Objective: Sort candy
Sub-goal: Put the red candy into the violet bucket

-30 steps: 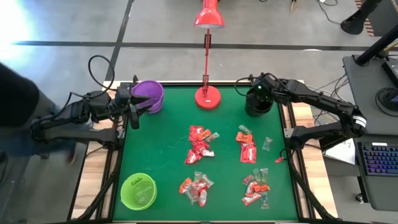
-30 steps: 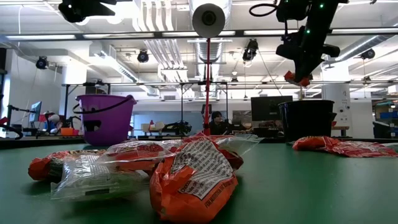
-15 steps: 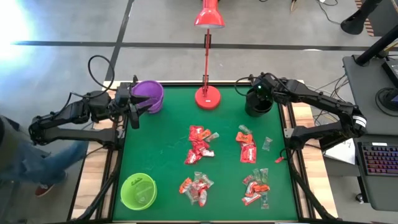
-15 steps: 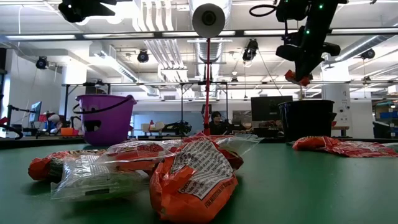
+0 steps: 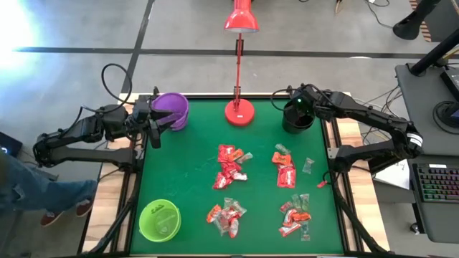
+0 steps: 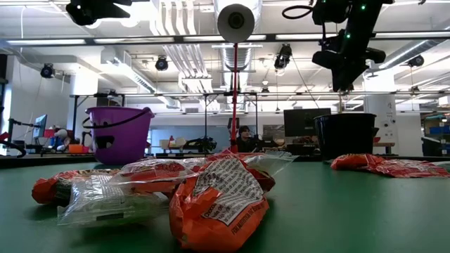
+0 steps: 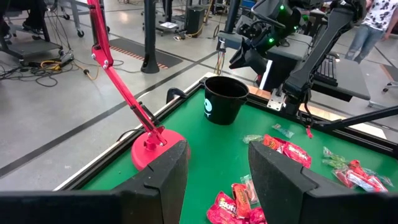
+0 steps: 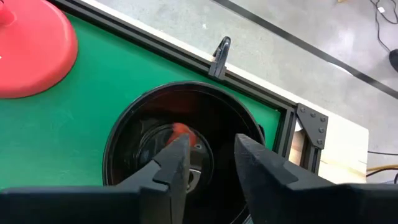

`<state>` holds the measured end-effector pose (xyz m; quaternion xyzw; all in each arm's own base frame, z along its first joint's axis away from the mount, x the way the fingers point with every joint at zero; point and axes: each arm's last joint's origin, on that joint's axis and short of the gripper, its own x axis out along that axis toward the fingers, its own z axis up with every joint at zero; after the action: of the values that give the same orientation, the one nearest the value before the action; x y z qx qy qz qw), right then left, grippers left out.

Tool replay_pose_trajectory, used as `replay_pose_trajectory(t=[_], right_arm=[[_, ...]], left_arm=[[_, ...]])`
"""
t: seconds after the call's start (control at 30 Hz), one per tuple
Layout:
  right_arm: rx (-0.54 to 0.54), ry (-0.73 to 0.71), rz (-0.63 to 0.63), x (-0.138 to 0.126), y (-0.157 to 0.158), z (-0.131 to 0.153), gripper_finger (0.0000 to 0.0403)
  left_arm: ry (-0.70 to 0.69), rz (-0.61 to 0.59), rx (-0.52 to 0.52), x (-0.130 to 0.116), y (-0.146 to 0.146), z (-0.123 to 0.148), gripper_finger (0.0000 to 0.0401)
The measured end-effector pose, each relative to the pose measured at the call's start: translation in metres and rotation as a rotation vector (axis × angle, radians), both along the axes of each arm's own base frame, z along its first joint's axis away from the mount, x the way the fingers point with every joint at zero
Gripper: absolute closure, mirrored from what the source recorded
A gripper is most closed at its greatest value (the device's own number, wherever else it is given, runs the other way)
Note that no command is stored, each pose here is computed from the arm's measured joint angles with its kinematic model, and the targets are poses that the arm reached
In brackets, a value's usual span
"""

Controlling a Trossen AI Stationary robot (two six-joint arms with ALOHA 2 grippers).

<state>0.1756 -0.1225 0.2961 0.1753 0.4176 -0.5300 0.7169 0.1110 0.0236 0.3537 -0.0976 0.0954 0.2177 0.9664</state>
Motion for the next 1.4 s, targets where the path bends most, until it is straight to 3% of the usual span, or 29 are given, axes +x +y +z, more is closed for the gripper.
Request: replay_pose_trajectory(t=[1.3,1.4], right_arm=[[-0.029,-0.037,0.012,0.0037,-0.0022,0.0028,0.0271],[-0.039,0.016,0.077,0.0050,-0.0030,0.0020,0.0275]], left_arm=[[0.004,-0.001,0.003,0.0008,0.0001,-0.0003,0.0249],[0.017,0.002,-0.001,0.0043,0.0007,-0.0016,0.0249]])
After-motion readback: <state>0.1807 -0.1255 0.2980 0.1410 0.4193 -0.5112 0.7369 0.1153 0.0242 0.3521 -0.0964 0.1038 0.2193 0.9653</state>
